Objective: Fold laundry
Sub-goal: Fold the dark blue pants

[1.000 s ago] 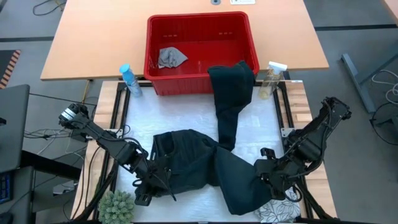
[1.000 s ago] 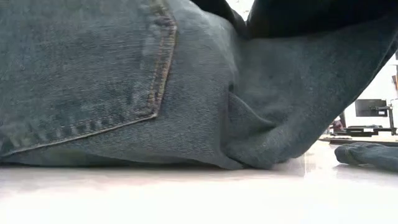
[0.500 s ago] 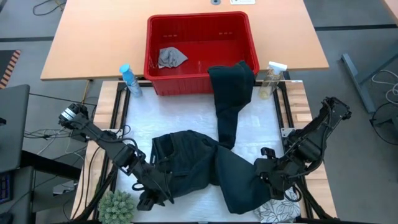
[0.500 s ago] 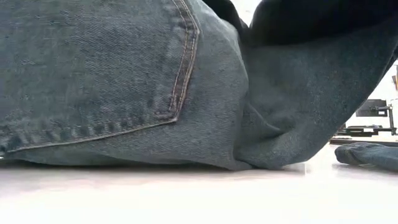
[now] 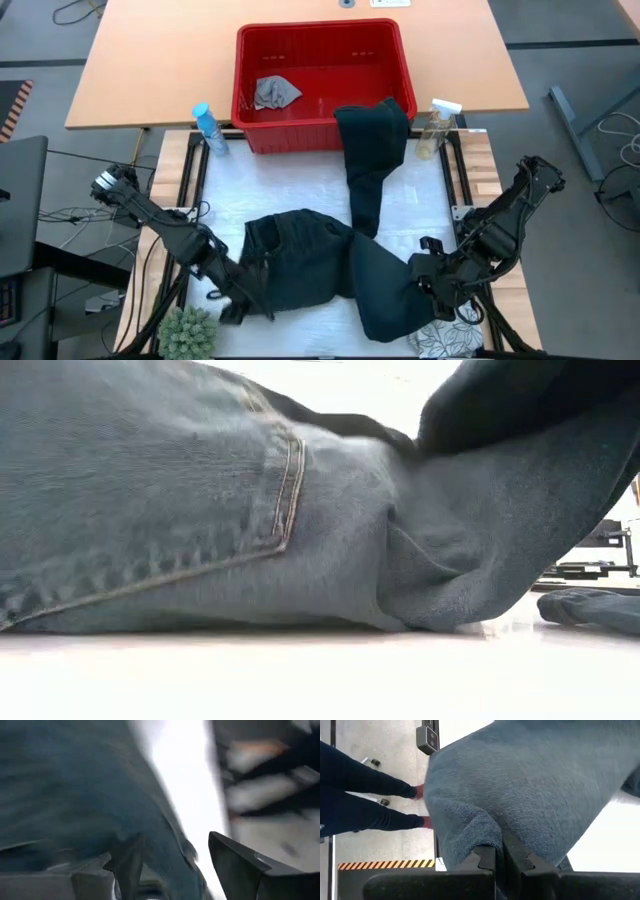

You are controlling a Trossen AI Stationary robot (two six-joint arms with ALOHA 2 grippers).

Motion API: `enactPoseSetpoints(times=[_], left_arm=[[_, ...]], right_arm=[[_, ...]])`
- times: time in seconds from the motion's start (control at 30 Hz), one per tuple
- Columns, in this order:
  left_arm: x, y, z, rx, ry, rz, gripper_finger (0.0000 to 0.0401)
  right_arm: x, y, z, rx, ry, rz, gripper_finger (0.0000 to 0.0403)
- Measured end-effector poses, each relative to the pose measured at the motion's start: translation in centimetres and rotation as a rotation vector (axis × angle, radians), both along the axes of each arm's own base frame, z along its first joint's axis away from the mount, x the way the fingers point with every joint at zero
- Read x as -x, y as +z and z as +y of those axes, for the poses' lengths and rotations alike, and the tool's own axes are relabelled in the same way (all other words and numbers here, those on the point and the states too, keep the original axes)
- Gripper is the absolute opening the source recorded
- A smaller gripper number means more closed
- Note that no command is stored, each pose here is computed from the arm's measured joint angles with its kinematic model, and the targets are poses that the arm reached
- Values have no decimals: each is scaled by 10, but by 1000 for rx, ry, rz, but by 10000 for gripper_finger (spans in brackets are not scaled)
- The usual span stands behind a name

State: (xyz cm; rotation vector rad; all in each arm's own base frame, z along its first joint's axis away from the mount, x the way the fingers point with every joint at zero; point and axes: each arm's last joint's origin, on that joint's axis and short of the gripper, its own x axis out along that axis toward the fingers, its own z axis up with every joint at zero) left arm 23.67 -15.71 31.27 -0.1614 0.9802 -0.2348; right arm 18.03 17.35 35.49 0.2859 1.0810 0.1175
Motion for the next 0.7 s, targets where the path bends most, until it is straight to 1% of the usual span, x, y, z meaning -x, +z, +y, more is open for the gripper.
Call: enactPoseSetpoints(times=[0.03,0.1,0.13,0.2,0.27,0.3,0.37,0.4,0.43,0.5,0.6,0.7], left_arm=[[4,5,7,-34,64,-27,210],[14,21,20,-60,204,-114,210],[20,29,26,-51,258,-165,210],[31,45,35,-22,328,-256,210],[39,52,43,-30,422,-301,210],[43,48,48,-61,494,-291,210],[49,28,58,-154,666,-225,210],[49,15,62,-186,727,-199,210],[48,2,65,-204,758,-175,210],[44,-23,70,-188,779,-125,210],[35,-55,76,-131,723,-79,210],[32,-79,90,-131,782,-56,210]], right_arm=[[0,0,0,0,0,0,34],[0,0,0,0,0,0,34],[0,0,0,0,-1,0,35],[0,0,0,-1,-2,1,36],[0,0,0,-1,-2,1,36],[0,0,0,-1,-2,1,36],[0,0,0,2,-4,-2,35],[0,0,0,7,-8,-7,35],[0,0,0,11,-12,-12,35],[-1,0,-1,15,-20,-16,36],[-1,0,-1,18,-22,-18,36],[-1,0,-1,17,-23,-19,35]])
